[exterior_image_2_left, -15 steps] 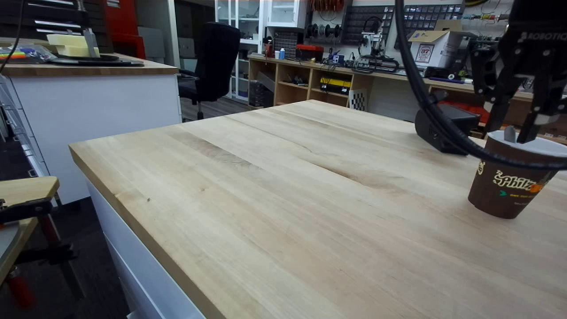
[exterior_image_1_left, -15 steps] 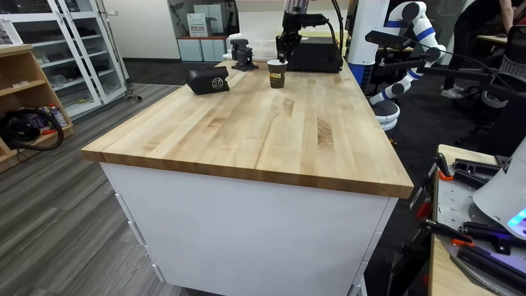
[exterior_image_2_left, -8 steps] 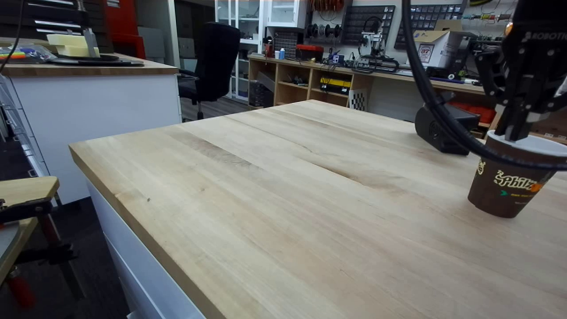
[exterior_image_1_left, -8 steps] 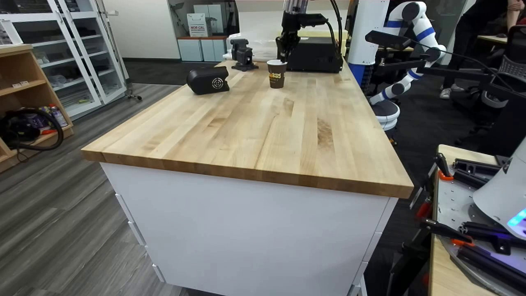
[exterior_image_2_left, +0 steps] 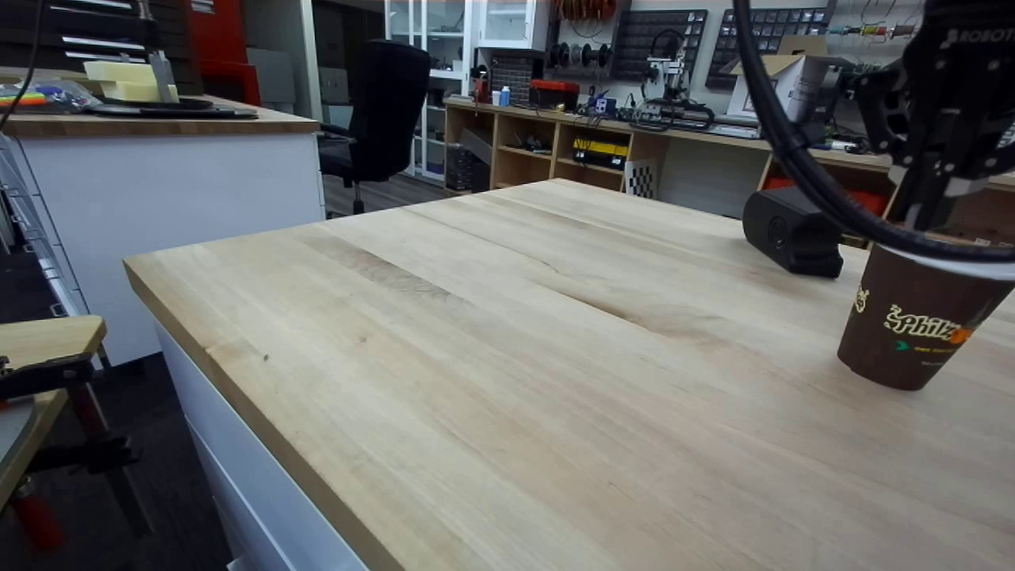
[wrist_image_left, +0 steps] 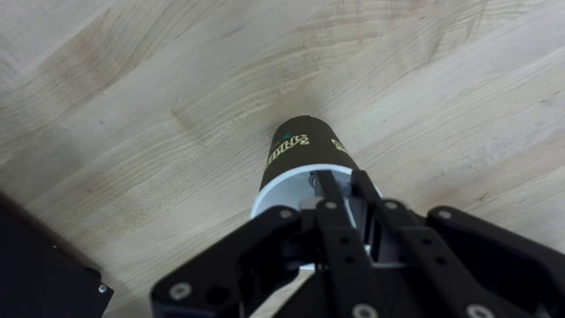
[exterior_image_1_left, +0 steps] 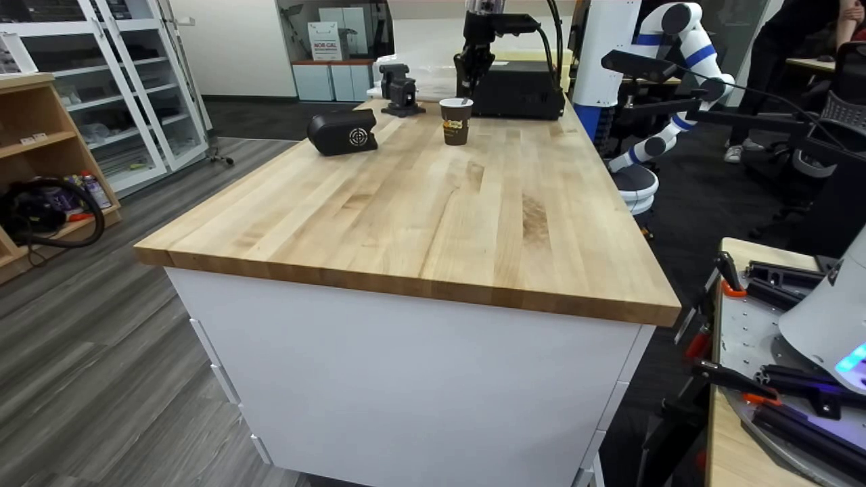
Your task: Put the marker on the left side of the counter
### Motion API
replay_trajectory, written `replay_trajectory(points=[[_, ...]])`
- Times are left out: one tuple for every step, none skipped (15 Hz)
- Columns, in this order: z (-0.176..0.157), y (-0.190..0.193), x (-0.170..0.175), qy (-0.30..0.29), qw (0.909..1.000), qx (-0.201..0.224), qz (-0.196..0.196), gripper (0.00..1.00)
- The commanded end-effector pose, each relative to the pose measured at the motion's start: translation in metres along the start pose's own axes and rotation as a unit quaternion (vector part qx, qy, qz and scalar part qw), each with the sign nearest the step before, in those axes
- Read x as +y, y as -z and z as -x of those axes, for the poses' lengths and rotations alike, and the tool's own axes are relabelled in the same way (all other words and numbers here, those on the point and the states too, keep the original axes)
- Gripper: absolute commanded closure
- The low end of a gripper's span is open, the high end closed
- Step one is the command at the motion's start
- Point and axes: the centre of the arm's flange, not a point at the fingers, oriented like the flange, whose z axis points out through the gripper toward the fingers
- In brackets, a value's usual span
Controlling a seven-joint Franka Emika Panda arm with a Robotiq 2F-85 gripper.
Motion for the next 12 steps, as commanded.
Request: replay_trajectory(points=[[-0.009, 0.013, -0.001, -0.01, 0.9999, -0.005, -0.004, 0.97], [-0.009, 0.015, -0.002, -0.01, 0.9999, -0.005, -0.003, 0.97], [-0.01, 0.018, -0.003, -0.009, 0.9999, -0.005, -0.003, 0.97], [-0.01, 0.021, -0.003, -0.009, 0.9999, -0.005, -0.002, 0.97], [-0.01, 0.024, -0.004, -0.01, 0.9999, -0.005, 0.0, 0.97], [-0.011, 0.027, -0.005, -0.011, 0.9999, -0.005, 0.001, 0.97], [-0.01, 0.03, -0.006, -0.011, 0.9999, -0.005, 0.002, 0.97], [-0.011, 0.033, -0.006, -0.012, 0.9999, -0.004, 0.004, 0.97], [-0.011, 0.036, -0.008, -0.011, 0.9999, -0.003, 0.005, 0.97], [-0.011, 0.04, -0.01, -0.011, 0.9999, -0.002, 0.006, 0.97], [-0.011, 0.043, -0.012, -0.011, 0.9999, -0.001, 0.008, 0.97], [-0.011, 0.047, -0.014, -0.01, 0.9999, -0.001, 0.01, 0.97]])
